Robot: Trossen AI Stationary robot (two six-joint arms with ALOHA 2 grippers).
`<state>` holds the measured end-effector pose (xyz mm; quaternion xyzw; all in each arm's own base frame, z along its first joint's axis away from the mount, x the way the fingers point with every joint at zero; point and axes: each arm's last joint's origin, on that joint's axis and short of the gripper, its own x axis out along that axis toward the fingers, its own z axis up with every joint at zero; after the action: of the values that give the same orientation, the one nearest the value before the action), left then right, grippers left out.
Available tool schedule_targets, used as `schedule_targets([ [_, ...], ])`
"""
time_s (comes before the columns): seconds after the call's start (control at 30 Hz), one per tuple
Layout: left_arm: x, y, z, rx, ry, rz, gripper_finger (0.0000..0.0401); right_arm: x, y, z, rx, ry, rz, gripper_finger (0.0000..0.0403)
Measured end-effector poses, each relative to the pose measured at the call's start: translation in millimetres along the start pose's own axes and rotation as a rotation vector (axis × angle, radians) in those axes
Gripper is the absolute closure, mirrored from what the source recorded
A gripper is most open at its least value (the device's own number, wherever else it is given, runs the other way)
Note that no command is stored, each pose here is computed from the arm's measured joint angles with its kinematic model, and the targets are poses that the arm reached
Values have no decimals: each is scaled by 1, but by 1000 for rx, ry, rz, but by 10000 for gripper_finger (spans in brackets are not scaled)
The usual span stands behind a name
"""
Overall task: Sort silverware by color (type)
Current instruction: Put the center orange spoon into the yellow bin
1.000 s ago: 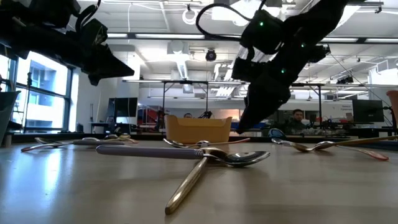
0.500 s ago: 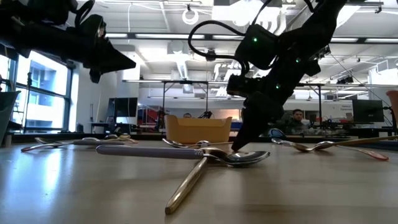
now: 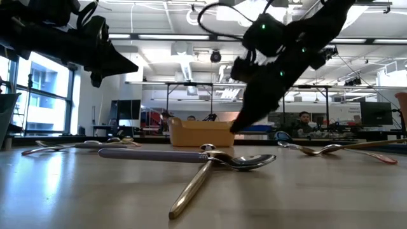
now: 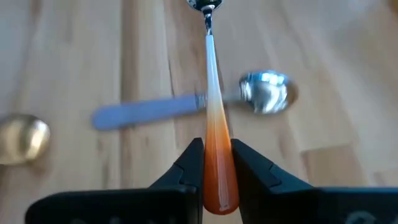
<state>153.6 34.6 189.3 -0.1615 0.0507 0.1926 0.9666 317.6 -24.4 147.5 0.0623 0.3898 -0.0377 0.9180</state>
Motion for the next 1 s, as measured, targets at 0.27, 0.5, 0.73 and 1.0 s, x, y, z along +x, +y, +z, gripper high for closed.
schedule_targets([
  [0.27,0,0,0,9,-2,6,400,-45,-37,65,-23,-44,-155,360],
  [0.5,0,0,0,1,-1,6,400,-46,-115,111,-80,23,-258,360],
  [0.73,0,0,0,9,-1,5,400,-11,-185,105,-30,209,-296,360],
  [1.0,0,0,0,10,1,4,400,17,-219,96,32,277,-281,360],
])
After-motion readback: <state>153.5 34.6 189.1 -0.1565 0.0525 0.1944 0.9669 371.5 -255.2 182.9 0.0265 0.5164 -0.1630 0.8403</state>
